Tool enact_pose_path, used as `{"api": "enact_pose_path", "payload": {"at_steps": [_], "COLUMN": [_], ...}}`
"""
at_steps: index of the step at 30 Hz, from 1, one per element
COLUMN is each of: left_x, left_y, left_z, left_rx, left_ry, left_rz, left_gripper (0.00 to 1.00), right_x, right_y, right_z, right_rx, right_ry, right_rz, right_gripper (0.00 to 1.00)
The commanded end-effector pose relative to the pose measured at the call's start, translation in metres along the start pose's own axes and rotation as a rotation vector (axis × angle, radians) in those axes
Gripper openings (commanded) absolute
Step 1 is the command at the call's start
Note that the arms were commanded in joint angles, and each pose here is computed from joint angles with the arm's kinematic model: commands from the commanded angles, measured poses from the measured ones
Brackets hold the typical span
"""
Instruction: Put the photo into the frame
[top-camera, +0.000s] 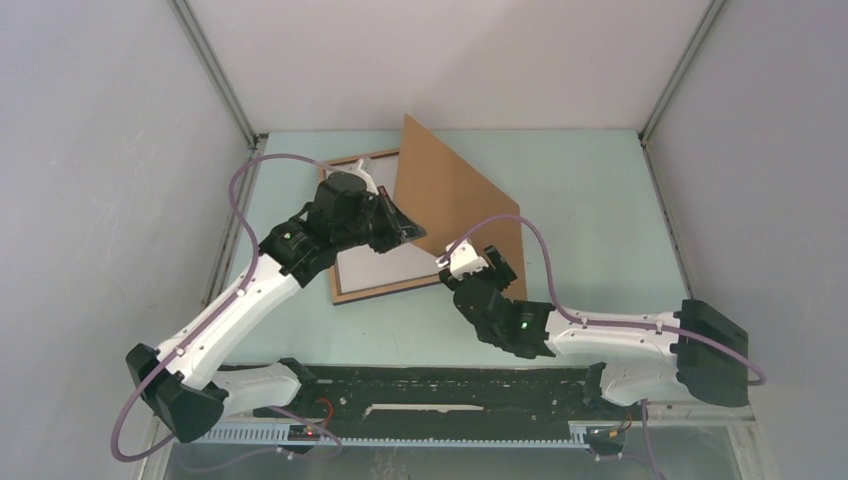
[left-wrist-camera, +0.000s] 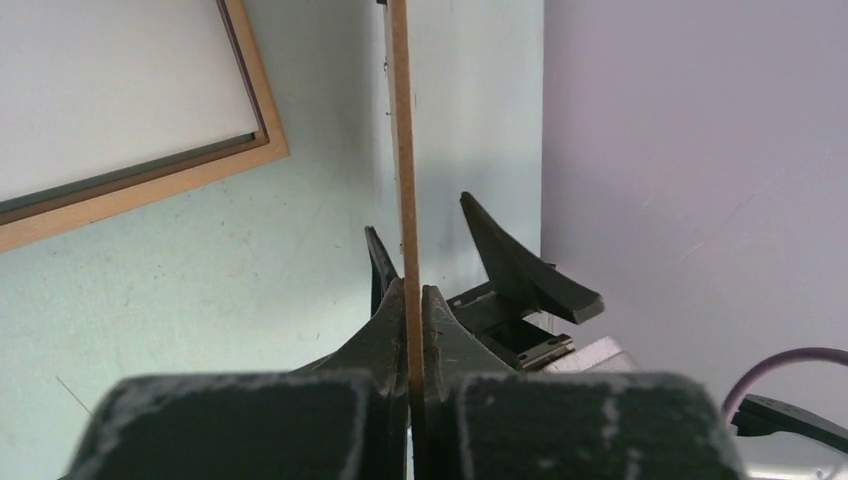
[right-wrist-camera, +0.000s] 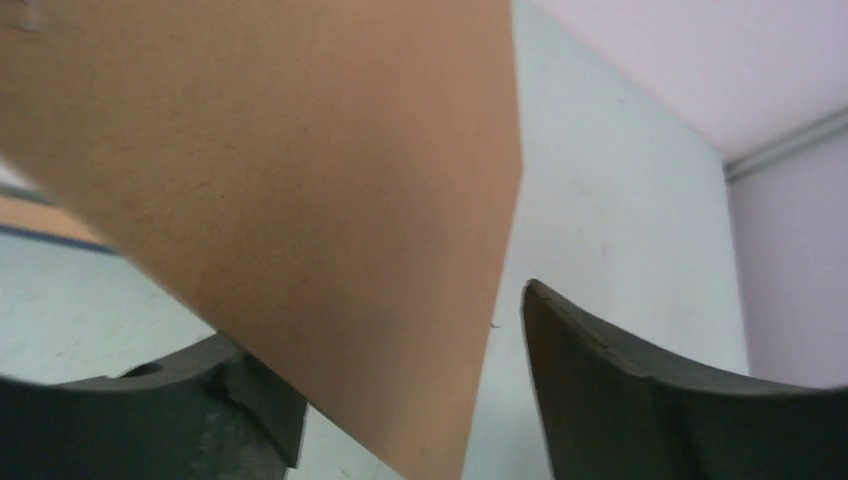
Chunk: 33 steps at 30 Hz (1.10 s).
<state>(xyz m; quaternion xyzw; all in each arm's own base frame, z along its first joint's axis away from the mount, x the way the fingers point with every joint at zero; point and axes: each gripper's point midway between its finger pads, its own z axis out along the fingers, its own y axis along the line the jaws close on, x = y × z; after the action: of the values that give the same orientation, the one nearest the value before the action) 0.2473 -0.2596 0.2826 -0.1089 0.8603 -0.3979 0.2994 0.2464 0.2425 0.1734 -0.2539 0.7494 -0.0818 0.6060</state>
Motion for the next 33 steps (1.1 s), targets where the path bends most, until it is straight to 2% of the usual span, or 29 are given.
{"api": "enact_pose_path", "payload": {"at_steps": [1,5,8,10,11,13,14,16,17,19,23,28,33], "left_x": [-0.018,-0.021,-0.024,-0.028,-0.030,-0.038,-0.043,-0.052,-0.060,-0.073,-0.113,-0.142,-0.141], "left_y": [-0.032,-0.036,-0.038,-0.041,-0.042,-0.046,-0.051,-0.063,-0.072,-0.075,-0.070,-0.042,-0.010], "left_z": [-0.026,-0.035,-0.040,-0.044,-0.046,-0.052,-0.058,-0.071,-0.082,-0.104,-0.170,-0.254,-0.285], "left_rx": [0.146,0.156,0.163,0.175,0.180,0.197,0.212,0.236,0.243,0.200,0.074,-0.076,-0.153], "left_ry": [-0.078,-0.096,-0.098,-0.105,-0.111,-0.131,-0.150,-0.181,-0.213,-0.274,-0.517,-0.837,-0.982], "left_rz": [-0.028,-0.056,-0.087,-0.095,-0.098,-0.096,-0.076,0.005,0.059,0.148,0.320,0.418,0.445], "left_gripper": [0.00,0.00,0.00,0.00,0.07,0.34,0.53,0.76,0.84,0.95,0.98,1.00,1.00], "right_x": [-0.032,-0.031,-0.043,-0.057,-0.064,-0.081,-0.089,-0.103,-0.110,-0.122,-0.141,-0.166,-0.185], "right_y": [-0.043,-0.040,-0.036,-0.039,-0.041,-0.050,-0.056,-0.068,-0.073,-0.083,-0.090,-0.098,-0.099], "right_z": [-0.004,-0.004,-0.008,-0.014,-0.016,-0.022,-0.025,-0.029,-0.031,-0.035,-0.028,-0.010,0.015], "right_rx": [0.268,0.251,0.226,0.234,0.237,0.256,0.268,0.291,0.292,0.288,0.143,-0.253,-0.579], "right_ry": [-0.066,-0.109,-0.160,-0.213,-0.235,-0.283,-0.303,-0.323,-0.337,-0.362,-0.356,-0.351,-0.275], "right_rz": [0.073,0.100,0.080,0.062,0.047,0.030,0.028,0.009,0.015,0.020,0.078,0.364,0.624], "right_gripper": [0.70,0.55,0.31,0.20,0.14,0.01,0.00,0.00,0.00,0.00,0.00,0.00,0.00]}}
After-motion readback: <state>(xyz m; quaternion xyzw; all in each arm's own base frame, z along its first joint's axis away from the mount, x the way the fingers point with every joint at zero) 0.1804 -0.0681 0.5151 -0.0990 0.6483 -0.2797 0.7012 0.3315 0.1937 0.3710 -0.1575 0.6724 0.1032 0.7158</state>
